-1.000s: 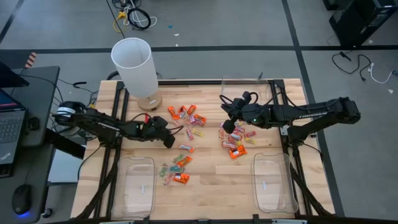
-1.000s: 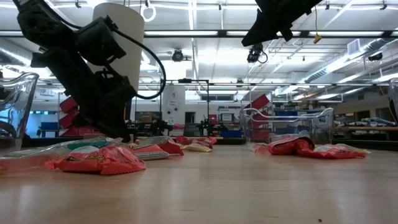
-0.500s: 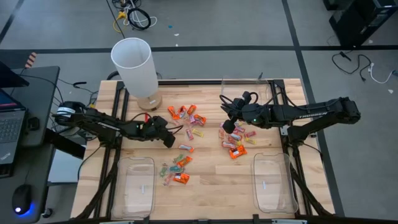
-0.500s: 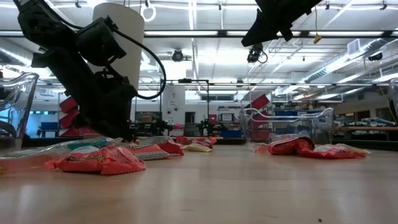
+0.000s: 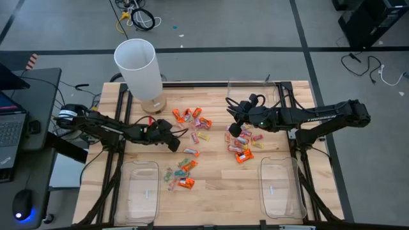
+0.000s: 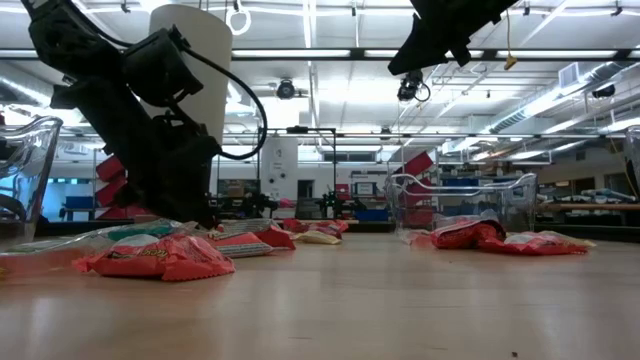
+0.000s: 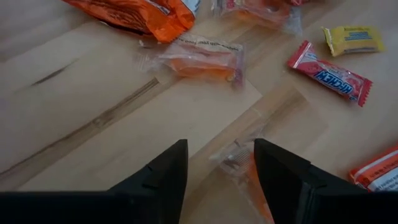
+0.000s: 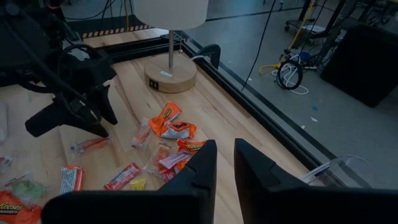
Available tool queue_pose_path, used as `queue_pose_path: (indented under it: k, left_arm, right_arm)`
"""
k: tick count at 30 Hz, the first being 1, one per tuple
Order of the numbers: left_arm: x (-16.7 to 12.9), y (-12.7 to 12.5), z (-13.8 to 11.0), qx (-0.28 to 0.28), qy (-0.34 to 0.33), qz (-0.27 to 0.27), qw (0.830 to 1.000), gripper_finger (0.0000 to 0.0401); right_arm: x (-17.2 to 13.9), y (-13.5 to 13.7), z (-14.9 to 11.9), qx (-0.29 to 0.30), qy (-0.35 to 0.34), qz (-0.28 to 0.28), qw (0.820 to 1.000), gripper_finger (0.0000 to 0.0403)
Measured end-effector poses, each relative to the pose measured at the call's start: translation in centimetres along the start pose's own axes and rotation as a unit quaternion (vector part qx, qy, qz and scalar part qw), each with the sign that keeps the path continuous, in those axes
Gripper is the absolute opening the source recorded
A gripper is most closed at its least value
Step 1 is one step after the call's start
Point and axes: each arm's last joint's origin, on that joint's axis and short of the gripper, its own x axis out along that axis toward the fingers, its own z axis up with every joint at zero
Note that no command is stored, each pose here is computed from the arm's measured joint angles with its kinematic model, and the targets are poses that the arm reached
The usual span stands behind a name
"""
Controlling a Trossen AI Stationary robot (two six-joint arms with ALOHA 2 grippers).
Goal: Sort candy
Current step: Put the orange gummy into the bottom left transparent bin
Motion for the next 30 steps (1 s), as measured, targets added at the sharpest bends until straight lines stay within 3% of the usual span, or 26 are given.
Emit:
queue_pose_path:
  k: [15, 28, 30]
  left_arm:
    - [1.3, -0.1, -0.6, 0.008, 0.002, 0.022, 1.0, 0.0179]
    - [1.3, 0.0, -0.7, 0.024, 0.007, 0.024, 0.999, 0.0015]
    - [1.3, 0.0, -0.7, 0.025, 0.006, 0.023, 0.999, 0.0006]
  right_arm:
    - [0.0, 0.0, 0.0, 0.0, 0.0, 0.0, 1.0, 0.0045]
    - [0.0, 0.0, 0.0, 0.0, 0.0, 0.0, 1.0, 0.0045]
    - [0.0, 0.0, 0.0, 0.0, 0.0, 0.0, 1.0, 0.0045]
